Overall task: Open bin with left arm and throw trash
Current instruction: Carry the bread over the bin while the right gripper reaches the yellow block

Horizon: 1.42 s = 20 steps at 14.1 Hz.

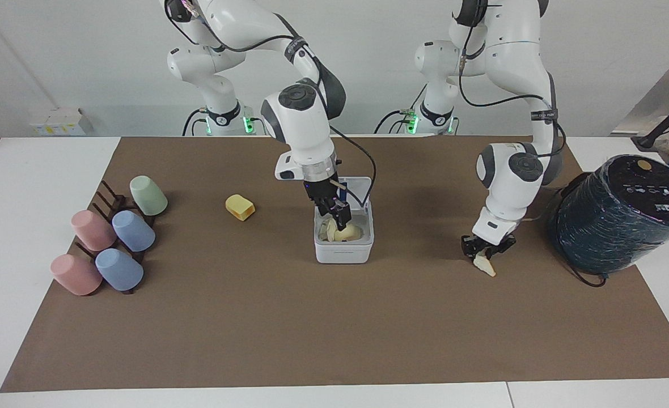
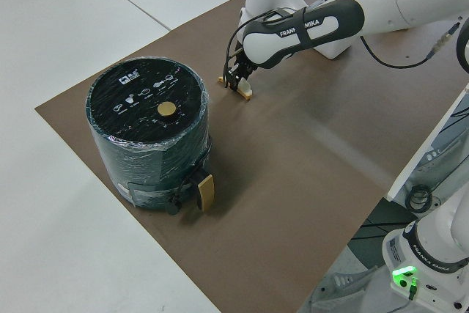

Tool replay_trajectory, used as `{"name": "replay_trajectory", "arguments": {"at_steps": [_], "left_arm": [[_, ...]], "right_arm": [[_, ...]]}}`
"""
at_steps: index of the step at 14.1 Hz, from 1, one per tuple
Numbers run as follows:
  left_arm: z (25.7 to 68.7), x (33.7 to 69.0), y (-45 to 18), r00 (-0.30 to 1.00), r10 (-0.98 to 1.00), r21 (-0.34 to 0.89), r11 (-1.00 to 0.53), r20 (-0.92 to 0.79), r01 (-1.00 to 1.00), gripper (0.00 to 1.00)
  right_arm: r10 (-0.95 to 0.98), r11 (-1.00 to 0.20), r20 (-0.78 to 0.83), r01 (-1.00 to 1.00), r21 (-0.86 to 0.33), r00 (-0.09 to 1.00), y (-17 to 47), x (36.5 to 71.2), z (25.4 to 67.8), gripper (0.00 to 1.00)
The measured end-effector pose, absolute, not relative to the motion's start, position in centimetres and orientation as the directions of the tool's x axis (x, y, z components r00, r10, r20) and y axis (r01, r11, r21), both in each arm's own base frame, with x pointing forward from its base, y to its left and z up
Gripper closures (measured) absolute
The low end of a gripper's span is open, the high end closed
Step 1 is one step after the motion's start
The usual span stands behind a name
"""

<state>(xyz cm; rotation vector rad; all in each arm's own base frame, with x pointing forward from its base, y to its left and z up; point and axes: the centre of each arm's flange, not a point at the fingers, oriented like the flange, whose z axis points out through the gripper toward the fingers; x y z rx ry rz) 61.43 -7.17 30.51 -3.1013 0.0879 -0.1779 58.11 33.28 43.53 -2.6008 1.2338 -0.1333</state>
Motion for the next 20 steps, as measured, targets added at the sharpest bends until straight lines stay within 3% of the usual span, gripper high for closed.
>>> {"name": "replay_trajectory", "arguments": {"at_steps": [2, 4, 5, 7, 11, 15, 20], "left_arm": [[32.2, 62.1, -8.8, 0.992, -0.081, -0.041, -0.996, 0.094, -0.078, 0.6], [34.8, 62.8, -11.2, 0.991, -0.111, -0.045, -0.993, 0.07, -0.108, 0.7], [36.4, 63.1, -12.7, 0.991, -0.122, -0.048, -0.992, 0.055, -0.119, 0.79], [40.2, 63.2, -16.4, 0.994, -0.106, -0.045, -0.993, 0.035, -0.105, 0.8], [45.8, 60.3, -26.9, 1.0, -0.017, 0.023, -1.0, 0.022, -0.018, 0.8], [46.4, 55.4, -36.9, 0.997, 0.069, 0.079, -0.995, 0.028, 0.066, 0.8], [45.5, 52.2, -41.6, 0.996, 0.084, 0.121, -0.989, 0.018, 0.081, 0.8]], "right_arm": [[-0.747, -0.637, -0.007, -0.72, -0.275, 0.664, 31.7, 58.8, 44.1, 0.22], [-0.737, -0.658, 0.032, -0.707, -0.261, 0.675, 30.1, 59.4, 44.3, 0.12], [-0.729, -0.673, 0.058, -0.699, -0.24, 0.682, 29.0, 59.5, 44.3, 0.12], [-0.7, -0.71, 0.098, -0.676, -0.198, 0.707, 27.1, 59.2, 44.0, 0.0], [-0.67, -0.741, 0.1, -0.657, -0.139, 0.735, 23.9, 58.0, 42.5, 0.0], [-0.609, -0.793, 0.08, -0.606, -0.067, 0.789, 20.3, 56.4, 39.8, 0.0], [-0.542, -0.84, 0.042, -0.542, 0.0, 0.84, 15.8, 54.4, 37.0, 0.0]]}}
